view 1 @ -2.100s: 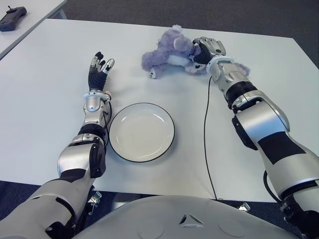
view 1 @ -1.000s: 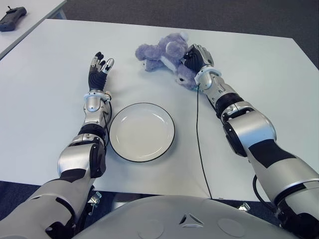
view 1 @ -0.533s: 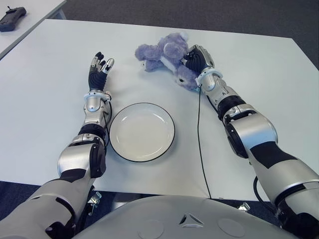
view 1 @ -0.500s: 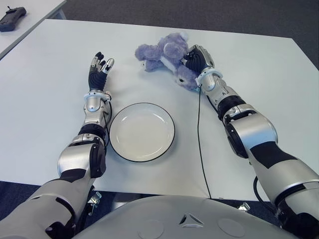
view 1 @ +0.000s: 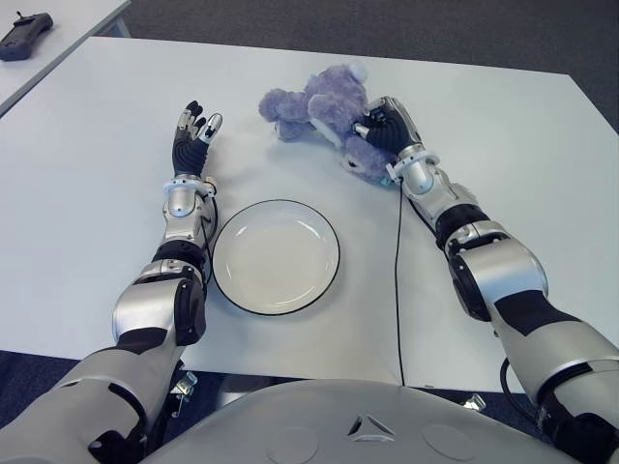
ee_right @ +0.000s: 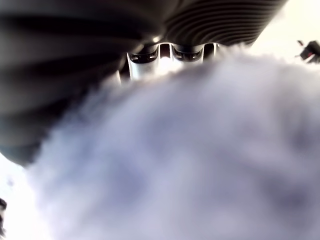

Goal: Put the doll into the plate.

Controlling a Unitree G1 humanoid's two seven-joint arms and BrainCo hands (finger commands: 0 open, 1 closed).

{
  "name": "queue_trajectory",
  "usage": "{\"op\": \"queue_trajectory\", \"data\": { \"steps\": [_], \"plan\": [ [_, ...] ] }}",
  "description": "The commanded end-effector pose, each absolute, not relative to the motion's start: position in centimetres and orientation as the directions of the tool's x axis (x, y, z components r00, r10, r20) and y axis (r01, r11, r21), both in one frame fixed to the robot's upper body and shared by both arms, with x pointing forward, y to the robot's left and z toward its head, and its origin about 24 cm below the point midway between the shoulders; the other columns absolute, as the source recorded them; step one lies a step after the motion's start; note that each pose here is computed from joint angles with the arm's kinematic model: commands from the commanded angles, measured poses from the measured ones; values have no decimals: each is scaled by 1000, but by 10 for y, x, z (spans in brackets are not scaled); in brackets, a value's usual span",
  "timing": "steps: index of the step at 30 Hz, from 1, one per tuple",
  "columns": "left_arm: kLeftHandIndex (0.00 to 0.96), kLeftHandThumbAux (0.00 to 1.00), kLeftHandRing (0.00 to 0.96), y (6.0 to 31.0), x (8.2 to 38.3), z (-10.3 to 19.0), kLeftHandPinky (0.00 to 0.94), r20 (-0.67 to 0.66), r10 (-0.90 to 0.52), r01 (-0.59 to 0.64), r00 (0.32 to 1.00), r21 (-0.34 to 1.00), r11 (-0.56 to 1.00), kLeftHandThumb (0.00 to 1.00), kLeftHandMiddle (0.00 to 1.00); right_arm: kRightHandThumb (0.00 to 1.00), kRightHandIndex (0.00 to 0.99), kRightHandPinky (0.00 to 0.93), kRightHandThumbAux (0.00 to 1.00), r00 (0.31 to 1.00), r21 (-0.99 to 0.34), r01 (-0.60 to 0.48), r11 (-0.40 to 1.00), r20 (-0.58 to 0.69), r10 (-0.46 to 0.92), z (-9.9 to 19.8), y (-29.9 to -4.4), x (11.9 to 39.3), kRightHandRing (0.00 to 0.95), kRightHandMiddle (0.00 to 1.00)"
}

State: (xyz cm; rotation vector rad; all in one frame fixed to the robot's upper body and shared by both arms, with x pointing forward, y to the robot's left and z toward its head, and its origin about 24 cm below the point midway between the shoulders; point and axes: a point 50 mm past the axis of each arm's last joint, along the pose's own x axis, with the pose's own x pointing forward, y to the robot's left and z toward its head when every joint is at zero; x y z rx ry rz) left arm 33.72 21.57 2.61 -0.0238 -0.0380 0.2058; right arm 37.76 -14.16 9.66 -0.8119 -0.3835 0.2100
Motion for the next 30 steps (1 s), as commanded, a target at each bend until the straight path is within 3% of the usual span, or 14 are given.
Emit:
{"op": "queue_trajectory", "data": {
  "steps": [1, 13, 22, 30],
  "plan": [
    [40, 470, 23, 190, 246, -88, 0, -428, 190, -251, 884, -92, 964, 0, 76, 414, 751, 867, 670, 925, -723, -190, 665, 95, 368, 46, -166, 347, 867, 865],
    [43, 461, 23, 193, 244, -88, 0, -426, 194, -250, 884, -81, 965, 0, 78, 422, 774, 847, 678, 877, -680, -236, 695, 160, 454, 41, -178, 323, 875, 871],
    [48, 464, 21, 196, 244, -89, 0, -426, 195, -249, 884, -75, 966, 0, 78, 361, 799, 883, 635, 845, -672, -243, 699, 208, 493, 44, -191, 308, 879, 881],
    [54, 470, 21, 198, 243, -88, 0, -424, 196, -248, 884, -70, 966, 0, 78, 389, 797, 877, 601, 837, -667, -241, 705, 224, 499, 47, -204, 298, 875, 889]
  ]
}}
